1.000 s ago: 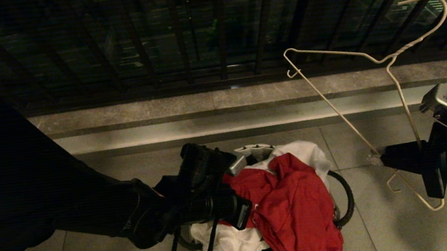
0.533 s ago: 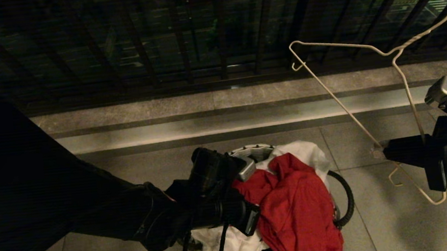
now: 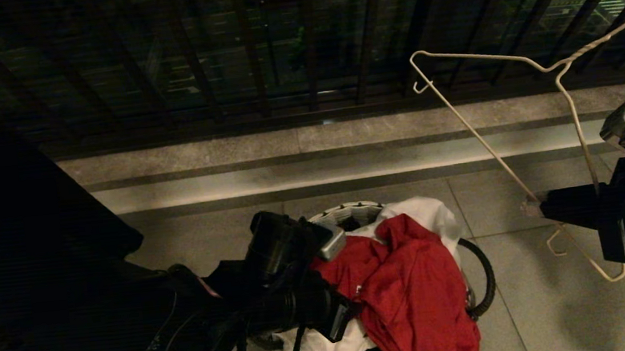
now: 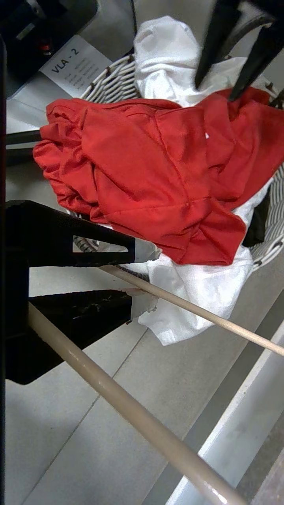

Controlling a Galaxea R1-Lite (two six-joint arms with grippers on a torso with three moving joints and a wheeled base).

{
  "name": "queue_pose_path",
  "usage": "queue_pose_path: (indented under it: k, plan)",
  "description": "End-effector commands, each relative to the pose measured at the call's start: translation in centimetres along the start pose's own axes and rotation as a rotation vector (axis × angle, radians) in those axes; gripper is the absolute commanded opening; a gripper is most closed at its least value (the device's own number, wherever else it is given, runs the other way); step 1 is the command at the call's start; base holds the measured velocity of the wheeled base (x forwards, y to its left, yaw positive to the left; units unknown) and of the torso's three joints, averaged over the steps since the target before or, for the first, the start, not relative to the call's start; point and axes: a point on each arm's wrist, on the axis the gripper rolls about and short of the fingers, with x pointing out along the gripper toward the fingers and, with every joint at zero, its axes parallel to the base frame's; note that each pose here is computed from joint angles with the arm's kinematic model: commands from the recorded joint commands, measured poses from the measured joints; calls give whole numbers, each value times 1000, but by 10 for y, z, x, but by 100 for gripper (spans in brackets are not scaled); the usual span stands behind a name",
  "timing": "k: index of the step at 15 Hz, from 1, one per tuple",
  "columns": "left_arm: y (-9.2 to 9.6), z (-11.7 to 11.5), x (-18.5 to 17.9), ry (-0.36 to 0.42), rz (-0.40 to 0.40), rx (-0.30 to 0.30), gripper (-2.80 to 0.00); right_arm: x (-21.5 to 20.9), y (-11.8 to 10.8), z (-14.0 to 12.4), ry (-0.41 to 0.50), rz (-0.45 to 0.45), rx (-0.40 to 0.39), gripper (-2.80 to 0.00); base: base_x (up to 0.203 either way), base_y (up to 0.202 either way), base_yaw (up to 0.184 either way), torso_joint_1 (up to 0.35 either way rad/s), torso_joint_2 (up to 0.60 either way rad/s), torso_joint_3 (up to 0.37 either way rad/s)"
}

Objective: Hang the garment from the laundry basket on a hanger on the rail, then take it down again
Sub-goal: Pick up clothes from the basket

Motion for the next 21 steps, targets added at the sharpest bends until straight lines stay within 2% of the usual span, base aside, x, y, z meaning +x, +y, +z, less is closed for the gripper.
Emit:
queue_pose_path:
  k: [1, 5, 8, 11, 14, 17, 21]
  plan:
    - [-3, -5, 5, 18, -1, 5, 0, -1, -1, 1, -7, -5, -2, -280, 0, 0, 0, 0, 0, 0]
    - [-9, -5, 12, 16, 20, 22, 0, -2, -2, 2, -8, -8, -1, -280, 0, 0, 0, 0, 0, 0]
    - [-11, -11, 32, -25, 139, 122, 0, -3, -2, 2, -10, -12, -1, -280, 0, 0, 0, 0, 0, 0]
    - [-11, -21, 43, -26, 182, 194, 0, -3, -2, 2, -10, -12, -2, -280, 0, 0, 0, 0, 0, 0]
    - [-11, -17, 35, -42, 208, 201, 0, -2, -2, 3, -11, -13, -2, -280, 0, 0, 0, 0, 0, 0]
    - [-15, -10, 20, -80, 201, 194, 0, -2, -2, 3, -11, -13, -2, -280, 0, 0, 0, 0, 0, 0]
    - [-14, -20, 38, -33, 205, 207, 0, -3, -2, 3, -14, -14, -4, -280, 0, 0, 0, 0, 0, 0]
